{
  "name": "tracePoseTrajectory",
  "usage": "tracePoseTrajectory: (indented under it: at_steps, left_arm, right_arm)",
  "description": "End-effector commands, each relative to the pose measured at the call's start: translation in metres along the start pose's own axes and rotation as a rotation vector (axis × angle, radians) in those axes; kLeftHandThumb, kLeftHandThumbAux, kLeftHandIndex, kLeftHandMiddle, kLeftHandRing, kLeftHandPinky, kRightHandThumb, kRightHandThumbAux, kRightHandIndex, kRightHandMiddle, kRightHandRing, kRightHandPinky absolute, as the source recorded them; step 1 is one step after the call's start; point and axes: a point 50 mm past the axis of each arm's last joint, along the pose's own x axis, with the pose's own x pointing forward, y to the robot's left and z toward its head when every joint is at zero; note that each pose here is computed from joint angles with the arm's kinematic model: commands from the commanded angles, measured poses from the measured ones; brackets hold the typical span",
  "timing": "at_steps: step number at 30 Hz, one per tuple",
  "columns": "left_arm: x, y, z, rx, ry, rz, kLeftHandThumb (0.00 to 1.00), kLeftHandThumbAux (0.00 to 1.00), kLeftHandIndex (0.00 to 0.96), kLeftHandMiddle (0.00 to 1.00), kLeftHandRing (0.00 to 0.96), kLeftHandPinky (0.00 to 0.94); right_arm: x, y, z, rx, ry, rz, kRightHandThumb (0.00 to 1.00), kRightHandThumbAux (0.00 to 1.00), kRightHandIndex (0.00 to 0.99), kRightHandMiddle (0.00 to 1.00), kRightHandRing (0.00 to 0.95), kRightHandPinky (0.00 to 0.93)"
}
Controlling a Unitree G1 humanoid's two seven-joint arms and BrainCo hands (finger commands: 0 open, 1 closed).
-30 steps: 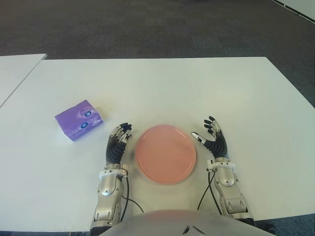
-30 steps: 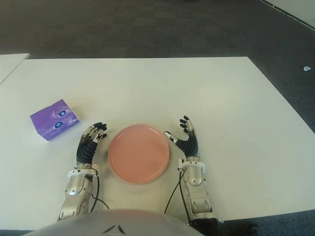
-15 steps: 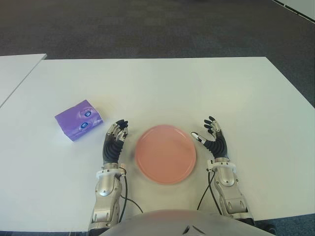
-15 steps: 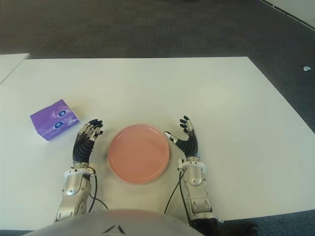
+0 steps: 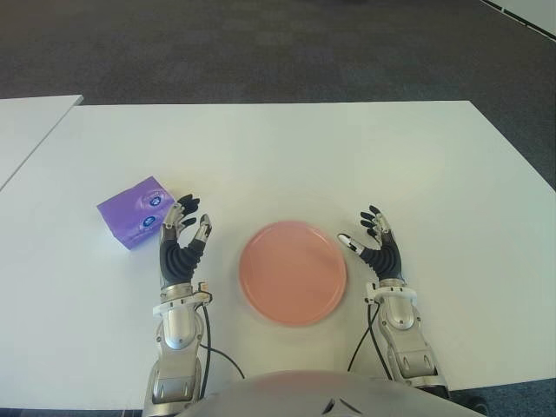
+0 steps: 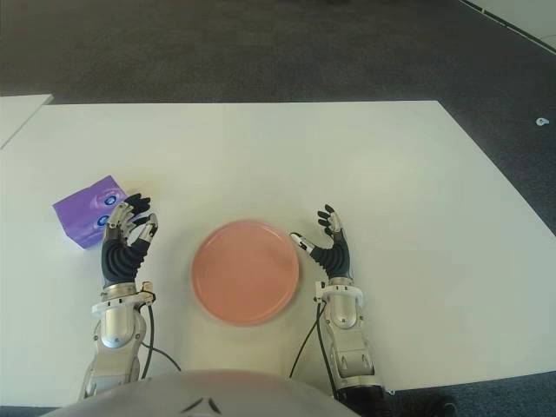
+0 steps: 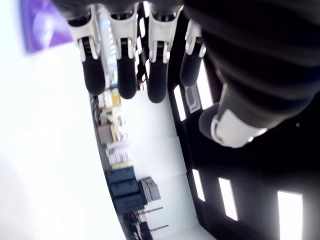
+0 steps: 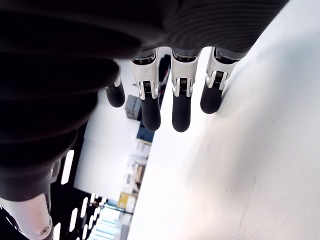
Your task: Put the tissue paper into the plate.
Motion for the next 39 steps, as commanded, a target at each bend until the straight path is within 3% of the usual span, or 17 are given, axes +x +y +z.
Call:
tracePoseTrajectory:
  at_steps: [1,4,10,20,28,39]
  left_arm:
    - [-0.001,0.005,0.006,0.454,-0.145,0.141,0.381,0.531,0.222,0.275,0.273,0.261]
    - [0.001,0.007,0.008,0.617,-0.191,0.199,0.370,0.478,0.232,0.268,0.261,0.239]
    - [0.003,0.008,0.012,0.776,-0.225,0.232,0.378,0.415,0.249,0.241,0.222,0.195]
    - [0.009,0.012,0.016,0.930,-0.249,0.280,0.400,0.354,0.257,0.202,0.164,0.132]
    - [0.020,0.012,0.010,1.044,-0.125,0.228,0.411,0.305,0.228,0.128,0.058,0.016]
    - [0.044,0.016,-0.001,1.116,-0.040,0.181,0.387,0.259,0.184,0.074,0.001,0.000]
  right_arm:
    - [-0.010,0.005,-0.023,-0.007,0.131,0.035,0.451,0.673,0.062,0.206,0.187,0.153]
    - [-0.010,0.004,-0.024,-0.007,0.133,0.037,0.452,0.677,0.063,0.206,0.190,0.173]
    - [-0.009,0.004,-0.025,-0.009,0.135,0.039,0.450,0.678,0.062,0.205,0.192,0.171]
    - [-0.009,0.004,-0.028,-0.007,0.142,0.035,0.457,0.688,0.068,0.208,0.195,0.176]
    - [-0.009,0.004,-0.028,0.004,0.147,0.035,0.461,0.694,0.063,0.204,0.188,0.162]
    - [-0.008,0.003,-0.031,0.010,0.151,0.032,0.481,0.691,0.065,0.215,0.184,0.140]
